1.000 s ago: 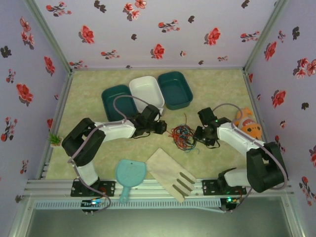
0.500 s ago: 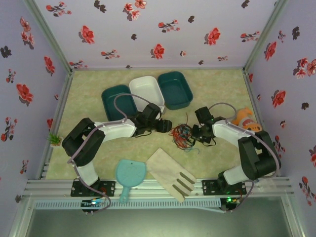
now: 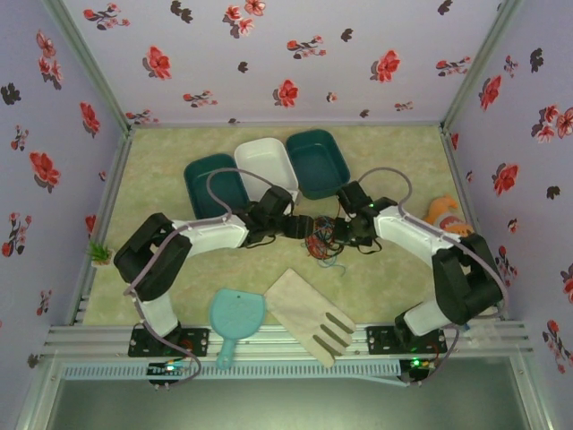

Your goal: Untangle the cables

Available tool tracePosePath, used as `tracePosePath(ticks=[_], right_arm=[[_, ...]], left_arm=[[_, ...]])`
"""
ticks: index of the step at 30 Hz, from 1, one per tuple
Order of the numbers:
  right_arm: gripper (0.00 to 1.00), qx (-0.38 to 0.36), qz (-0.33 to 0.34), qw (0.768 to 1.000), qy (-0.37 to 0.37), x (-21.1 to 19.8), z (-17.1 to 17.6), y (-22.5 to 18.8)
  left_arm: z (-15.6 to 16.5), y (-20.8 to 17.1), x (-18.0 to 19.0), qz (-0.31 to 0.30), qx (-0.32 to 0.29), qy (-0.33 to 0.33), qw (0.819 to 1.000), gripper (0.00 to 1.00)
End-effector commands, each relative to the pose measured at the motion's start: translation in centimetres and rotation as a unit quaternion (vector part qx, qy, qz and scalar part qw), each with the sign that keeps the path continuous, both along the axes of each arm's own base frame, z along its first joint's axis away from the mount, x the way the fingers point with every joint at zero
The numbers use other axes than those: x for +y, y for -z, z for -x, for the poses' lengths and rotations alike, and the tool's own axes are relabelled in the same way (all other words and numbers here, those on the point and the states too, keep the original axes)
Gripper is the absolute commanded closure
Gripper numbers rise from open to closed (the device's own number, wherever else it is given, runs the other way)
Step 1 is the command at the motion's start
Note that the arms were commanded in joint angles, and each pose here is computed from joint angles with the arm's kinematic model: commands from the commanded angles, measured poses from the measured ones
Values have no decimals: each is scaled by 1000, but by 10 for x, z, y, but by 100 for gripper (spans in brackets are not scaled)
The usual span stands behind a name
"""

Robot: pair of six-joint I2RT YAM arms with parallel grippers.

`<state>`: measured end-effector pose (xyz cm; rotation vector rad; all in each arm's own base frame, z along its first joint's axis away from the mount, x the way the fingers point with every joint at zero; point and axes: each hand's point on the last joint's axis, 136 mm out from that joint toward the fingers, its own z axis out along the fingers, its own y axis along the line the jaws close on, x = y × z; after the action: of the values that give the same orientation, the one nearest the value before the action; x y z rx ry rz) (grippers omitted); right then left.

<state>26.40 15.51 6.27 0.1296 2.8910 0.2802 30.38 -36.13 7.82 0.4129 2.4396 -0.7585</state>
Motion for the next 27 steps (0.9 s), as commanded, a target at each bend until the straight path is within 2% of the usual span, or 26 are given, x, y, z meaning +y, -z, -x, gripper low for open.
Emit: tracePosePath(ticks=[1, 7, 14, 17, 27], right_arm=[[100, -3, 39, 999, -10, -18, 14, -25], [100, -23, 20, 999, -27, -18, 22, -63], [100, -42, 1, 998, -47, -14, 24, -98], [100, -48, 4, 997, -52, -17, 27, -110], [100, -50, 35, 997, -40, -33, 35, -130]], left_arm=[[-8, -2, -7, -5, -13, -1, 1000, 34], [-10, 7, -9, -18, -5, 2, 1000, 53], [-2, 15, 0, -32, 6, 2, 999, 87], [4, 15, 7, -33, 9, 0, 999, 98], [17, 5, 28, -33, -4, -12, 999, 100]])
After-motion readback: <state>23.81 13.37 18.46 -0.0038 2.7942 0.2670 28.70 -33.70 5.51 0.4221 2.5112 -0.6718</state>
